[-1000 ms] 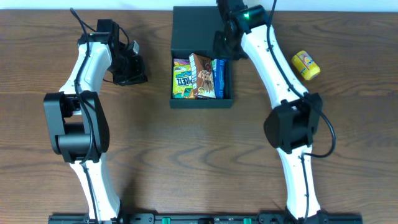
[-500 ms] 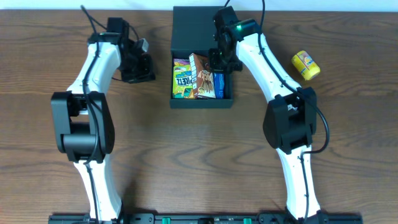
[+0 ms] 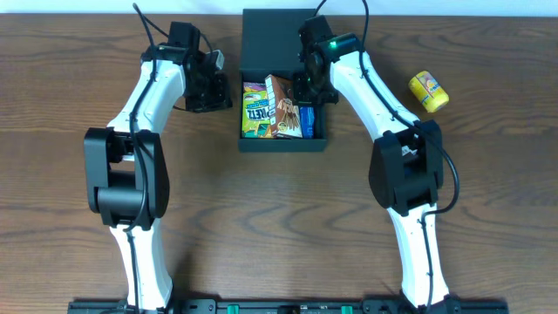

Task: Pack container
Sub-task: 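Press the POCKY box down into the box with the right gripper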

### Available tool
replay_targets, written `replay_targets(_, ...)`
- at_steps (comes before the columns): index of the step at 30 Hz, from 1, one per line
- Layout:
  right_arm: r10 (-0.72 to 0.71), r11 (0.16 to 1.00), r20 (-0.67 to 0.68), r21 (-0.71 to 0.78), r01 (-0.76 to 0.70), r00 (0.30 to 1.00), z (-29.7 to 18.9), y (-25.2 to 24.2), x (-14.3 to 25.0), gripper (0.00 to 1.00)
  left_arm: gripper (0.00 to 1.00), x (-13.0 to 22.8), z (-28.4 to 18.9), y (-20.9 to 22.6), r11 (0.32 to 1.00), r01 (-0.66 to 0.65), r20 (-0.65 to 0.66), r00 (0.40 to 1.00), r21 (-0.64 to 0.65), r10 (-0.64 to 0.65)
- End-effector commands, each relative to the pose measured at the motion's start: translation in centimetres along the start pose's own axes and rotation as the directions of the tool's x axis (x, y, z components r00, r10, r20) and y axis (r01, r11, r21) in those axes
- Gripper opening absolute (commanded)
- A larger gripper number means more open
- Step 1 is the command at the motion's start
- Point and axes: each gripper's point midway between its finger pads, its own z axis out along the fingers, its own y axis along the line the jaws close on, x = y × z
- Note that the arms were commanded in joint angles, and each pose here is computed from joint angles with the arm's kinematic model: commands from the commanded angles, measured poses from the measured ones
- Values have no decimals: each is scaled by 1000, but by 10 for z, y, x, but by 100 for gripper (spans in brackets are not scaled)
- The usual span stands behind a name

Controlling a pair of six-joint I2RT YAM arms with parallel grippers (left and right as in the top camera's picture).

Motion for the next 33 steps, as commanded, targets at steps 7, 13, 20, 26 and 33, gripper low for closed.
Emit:
replay_targets(7, -89, 996, -2, -17, 89, 996, 0, 20, 9, 2, 14, 5, 11, -8, 1000, -5, -19, 1000, 8, 5)
replay_targets(13, -103, 994, -13, -46, 102, 995, 0, 28, 12, 1, 14, 5, 12, -10, 1000, -4, -20, 1000, 9, 4)
replay_targets(20, -104, 991, -23, -87, 101, 994, -2, 35, 15, 1, 15, 5, 12, -10, 1000, 4, -20, 1000, 9, -3)
replay_targets(26, -124, 988, 11, -96, 124, 992, -14, 39, 9, 1, 16, 5, 12, -10, 1000, 3, -19, 1000, 9, -3)
replay_targets(33, -131, 986, 35, -104, 134, 991, -26, 44, 5, 1, 16, 5, 12, -10, 1000, 3, -19, 1000, 9, -3)
